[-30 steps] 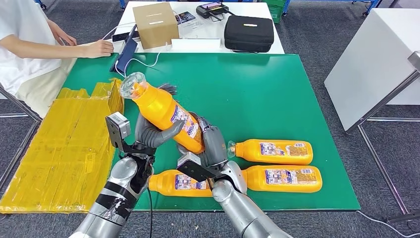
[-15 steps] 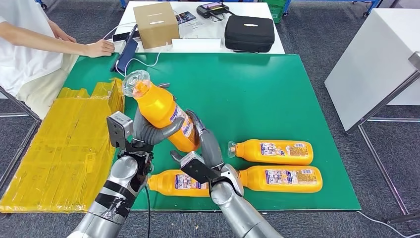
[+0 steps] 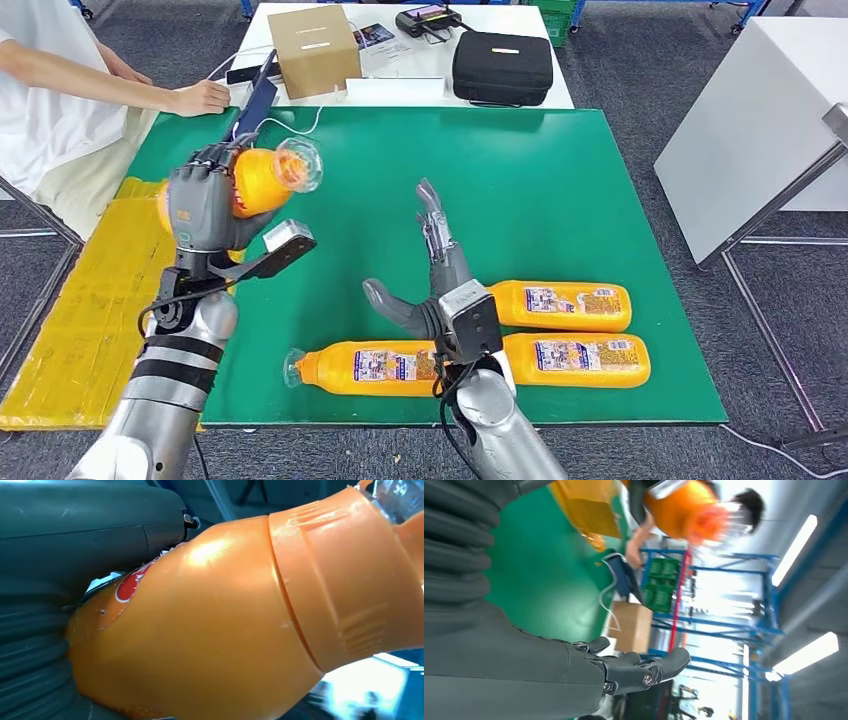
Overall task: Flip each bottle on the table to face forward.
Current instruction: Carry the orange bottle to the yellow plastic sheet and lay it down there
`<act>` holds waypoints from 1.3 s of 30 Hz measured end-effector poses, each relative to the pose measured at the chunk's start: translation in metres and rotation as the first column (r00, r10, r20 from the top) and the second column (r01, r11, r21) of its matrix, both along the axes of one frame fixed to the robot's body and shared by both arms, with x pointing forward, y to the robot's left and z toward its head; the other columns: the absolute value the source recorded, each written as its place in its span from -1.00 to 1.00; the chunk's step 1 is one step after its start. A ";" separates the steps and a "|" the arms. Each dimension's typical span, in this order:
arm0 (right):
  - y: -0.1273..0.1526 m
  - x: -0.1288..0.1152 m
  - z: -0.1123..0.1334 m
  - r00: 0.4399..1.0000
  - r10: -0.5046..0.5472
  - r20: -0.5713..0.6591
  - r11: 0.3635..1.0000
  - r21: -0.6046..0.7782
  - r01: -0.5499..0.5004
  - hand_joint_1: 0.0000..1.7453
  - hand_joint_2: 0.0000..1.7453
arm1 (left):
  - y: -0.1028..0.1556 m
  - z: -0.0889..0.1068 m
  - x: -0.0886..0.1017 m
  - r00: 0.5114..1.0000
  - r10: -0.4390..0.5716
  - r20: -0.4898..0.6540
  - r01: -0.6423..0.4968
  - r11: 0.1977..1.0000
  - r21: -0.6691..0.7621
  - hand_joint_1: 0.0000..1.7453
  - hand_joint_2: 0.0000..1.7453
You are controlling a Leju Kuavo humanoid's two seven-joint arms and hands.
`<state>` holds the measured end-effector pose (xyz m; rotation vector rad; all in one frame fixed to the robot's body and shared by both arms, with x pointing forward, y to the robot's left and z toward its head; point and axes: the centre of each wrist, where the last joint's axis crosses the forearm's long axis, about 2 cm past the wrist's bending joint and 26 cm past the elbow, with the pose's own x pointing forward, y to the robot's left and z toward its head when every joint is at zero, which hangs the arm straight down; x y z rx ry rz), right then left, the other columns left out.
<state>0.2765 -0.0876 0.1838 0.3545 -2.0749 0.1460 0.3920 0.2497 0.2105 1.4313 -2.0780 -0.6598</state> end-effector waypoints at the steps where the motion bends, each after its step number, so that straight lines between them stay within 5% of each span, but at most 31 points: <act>1: -0.002 -0.001 0.003 1.000 -0.005 0.012 1.000 0.010 0.005 -1.00 1.00 | 0.008 -0.001 0.002 0.999 0.040 -0.009 -0.039 0.999 0.032 1.00 1.00; 9: -0.013 -0.006 0.016 0.991 -0.068 0.117 0.997 0.044 0.063 -1.00 1.00 | 0.039 -0.012 0.011 0.978 0.199 -0.068 -0.186 0.969 0.162 1.00 1.00; 18: -0.018 -0.015 0.032 0.956 -0.158 0.247 0.987 0.079 0.143 -1.00 1.00 | 0.059 -0.052 0.010 0.916 0.330 -0.226 -0.276 0.930 0.242 1.00 1.00; 33: -0.012 -0.012 0.042 0.965 -0.084 0.249 0.996 0.061 0.071 -1.00 1.00 | 0.082 -0.111 -0.004 0.790 0.411 -0.455 -0.276 0.901 0.336 0.95 1.00; 37: -0.010 -0.009 0.041 0.967 -0.069 0.247 0.997 0.038 0.062 -1.00 1.00 | 0.083 -0.117 -0.005 0.766 0.422 -0.484 -0.269 0.895 0.356 -1.00 1.00; 39: -0.009 -0.008 0.041 0.968 -0.064 0.243 0.998 0.026 0.059 -1.00 1.00 | 0.084 -0.119 -0.004 0.750 0.431 -0.503 -0.265 0.891 0.368 -1.00 1.00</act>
